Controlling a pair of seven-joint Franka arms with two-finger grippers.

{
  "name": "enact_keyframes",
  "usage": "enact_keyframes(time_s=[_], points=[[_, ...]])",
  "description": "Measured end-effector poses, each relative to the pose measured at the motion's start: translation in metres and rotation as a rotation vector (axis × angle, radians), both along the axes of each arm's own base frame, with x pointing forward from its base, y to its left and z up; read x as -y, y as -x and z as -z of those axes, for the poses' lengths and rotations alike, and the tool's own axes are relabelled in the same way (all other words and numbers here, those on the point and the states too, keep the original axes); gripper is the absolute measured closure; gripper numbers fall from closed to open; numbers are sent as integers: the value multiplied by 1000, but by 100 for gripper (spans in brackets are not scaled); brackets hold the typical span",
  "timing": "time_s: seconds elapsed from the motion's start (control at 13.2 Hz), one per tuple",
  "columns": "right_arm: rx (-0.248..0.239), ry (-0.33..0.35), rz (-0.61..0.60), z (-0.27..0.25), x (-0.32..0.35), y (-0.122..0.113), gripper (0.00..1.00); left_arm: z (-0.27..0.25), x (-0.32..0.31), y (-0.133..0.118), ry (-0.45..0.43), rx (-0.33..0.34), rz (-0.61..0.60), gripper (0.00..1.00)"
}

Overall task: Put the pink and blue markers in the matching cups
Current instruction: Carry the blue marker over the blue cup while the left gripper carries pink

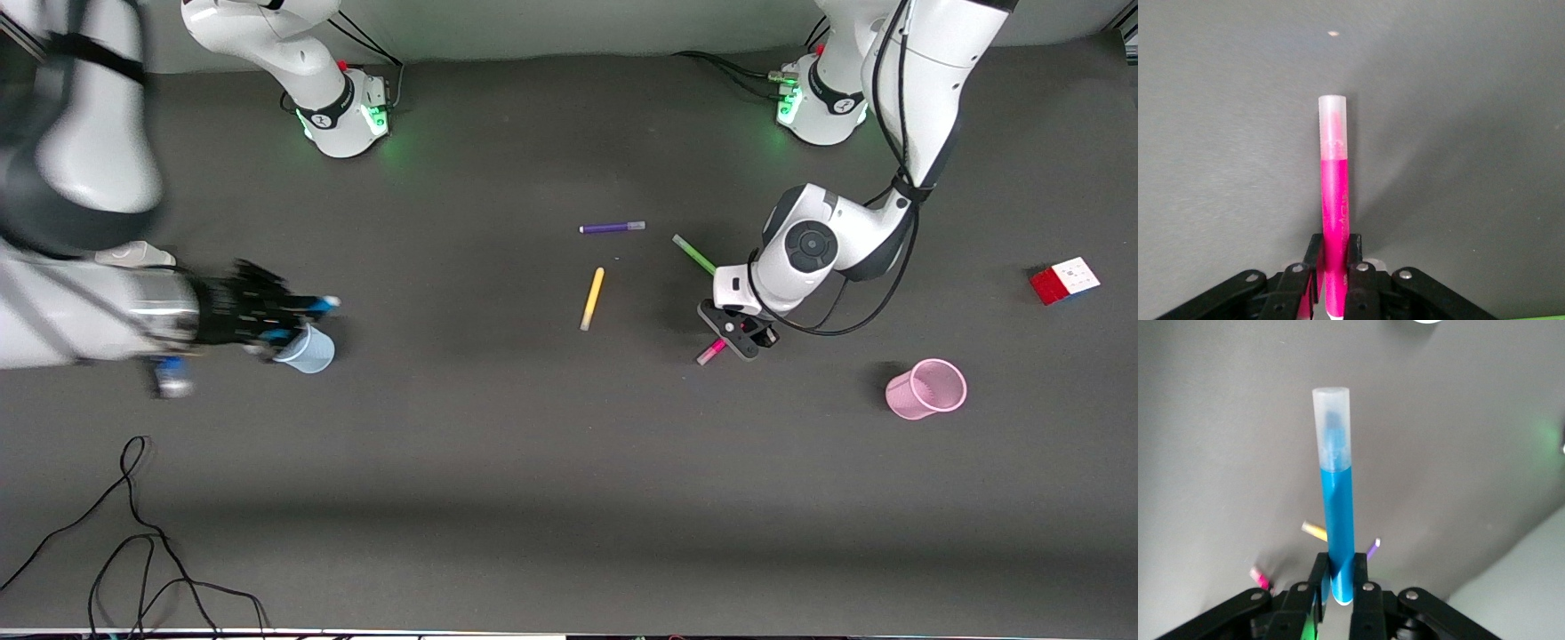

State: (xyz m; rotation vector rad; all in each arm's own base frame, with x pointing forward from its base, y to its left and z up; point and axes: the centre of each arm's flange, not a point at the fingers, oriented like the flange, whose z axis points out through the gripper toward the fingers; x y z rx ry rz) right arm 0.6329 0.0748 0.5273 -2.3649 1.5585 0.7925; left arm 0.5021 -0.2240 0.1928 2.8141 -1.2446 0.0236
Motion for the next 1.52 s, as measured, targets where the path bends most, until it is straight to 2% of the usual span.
enact_keyframes(time_s=[0.15,0.3,0.46,0.68,0.84,0.99,1.14,1.52], points=[[-33,-89,-3,-9,63,10,82,-39,-5,-32,-33,-30,-43,82],[-76,-140,-29,5,94,19,82,-99,-23,-63,-47,-50,-111,82],[-95,-188,-69,36,108,21,82,-163,-49,-78,-46,-62,-181,82],[-97,-313,-124,89,137,23,82,-243,-118,-79,-79,-107,-311,82],[-121,-358,-159,123,141,22,82,-276,-175,-81,-82,-102,-436,82],[-157,-404,-213,154,129,24,82,-287,-226,-82,-80,-91,-553,82],[-167,-452,-246,175,129,33,82,-290,-263,-80,-80,-97,-635,82],[-180,-513,-275,214,136,45,82,-300,-281,-75,-113,-165,-668,82]])
